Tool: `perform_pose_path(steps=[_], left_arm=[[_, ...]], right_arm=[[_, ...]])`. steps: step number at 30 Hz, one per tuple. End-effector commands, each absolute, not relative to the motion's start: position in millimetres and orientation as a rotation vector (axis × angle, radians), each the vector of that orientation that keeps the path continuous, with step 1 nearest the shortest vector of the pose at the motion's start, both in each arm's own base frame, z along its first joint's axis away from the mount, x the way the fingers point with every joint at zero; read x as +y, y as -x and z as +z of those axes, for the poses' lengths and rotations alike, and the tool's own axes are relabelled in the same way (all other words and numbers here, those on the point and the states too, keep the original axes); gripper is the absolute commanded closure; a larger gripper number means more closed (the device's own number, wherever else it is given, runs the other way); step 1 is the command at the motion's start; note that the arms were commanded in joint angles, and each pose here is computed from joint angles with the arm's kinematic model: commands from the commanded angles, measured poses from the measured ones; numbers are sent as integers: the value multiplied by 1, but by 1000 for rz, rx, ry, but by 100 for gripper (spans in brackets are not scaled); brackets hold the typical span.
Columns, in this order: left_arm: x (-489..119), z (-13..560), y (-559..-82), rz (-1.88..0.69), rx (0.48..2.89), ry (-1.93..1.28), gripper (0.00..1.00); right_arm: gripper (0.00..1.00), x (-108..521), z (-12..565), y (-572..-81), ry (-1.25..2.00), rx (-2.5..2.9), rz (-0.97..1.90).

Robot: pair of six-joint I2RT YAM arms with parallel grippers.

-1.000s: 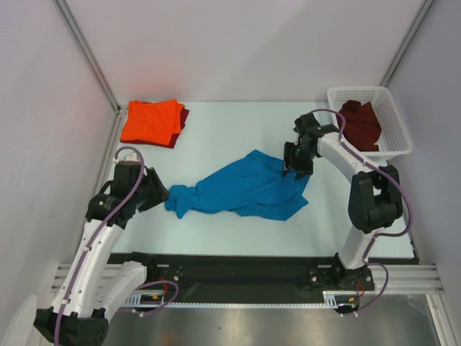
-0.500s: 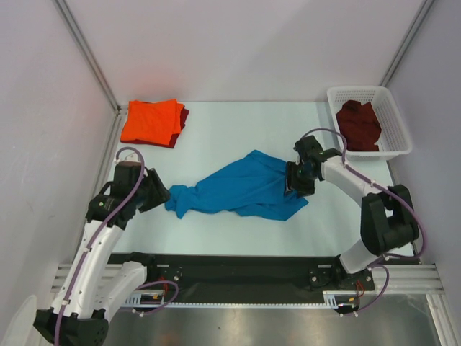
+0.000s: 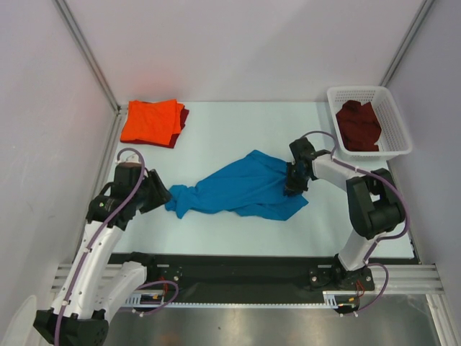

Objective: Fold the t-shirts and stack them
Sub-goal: Flatten the tshirt out

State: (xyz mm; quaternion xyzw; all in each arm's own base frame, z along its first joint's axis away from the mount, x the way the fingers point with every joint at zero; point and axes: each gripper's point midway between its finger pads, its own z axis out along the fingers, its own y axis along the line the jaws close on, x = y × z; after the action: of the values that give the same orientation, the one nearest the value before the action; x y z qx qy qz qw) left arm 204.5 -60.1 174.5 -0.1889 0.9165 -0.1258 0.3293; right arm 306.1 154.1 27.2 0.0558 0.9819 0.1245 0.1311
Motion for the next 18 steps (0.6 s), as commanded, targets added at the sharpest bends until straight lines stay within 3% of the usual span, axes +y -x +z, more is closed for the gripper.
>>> perform_pose_path(steps=[1, 2, 3, 4, 14, 18], left_arm=[[-58, 184, -205, -327, 2370, 473, 43], [-57, 184, -204, -323, 2369, 474, 43], [-56, 183, -203, -318, 2368, 476, 43], [-56, 182, -204, -316, 2369, 477, 43], [-52, 175, -206, -284, 2370, 468, 43], [-52, 173, -206, -277, 2377, 464, 43]], right_arm=[[82, 158, 38, -318, -158, 2801, 354], [87, 159, 46, -315, -153, 2787, 361], [99, 158, 49, -309, -150, 2797, 355], [100, 159, 52, -300, -132, 2805, 355], [100, 135, 113, -199, -95, 2896, 362], [100, 154, 121, -199, -54, 2904, 515]])
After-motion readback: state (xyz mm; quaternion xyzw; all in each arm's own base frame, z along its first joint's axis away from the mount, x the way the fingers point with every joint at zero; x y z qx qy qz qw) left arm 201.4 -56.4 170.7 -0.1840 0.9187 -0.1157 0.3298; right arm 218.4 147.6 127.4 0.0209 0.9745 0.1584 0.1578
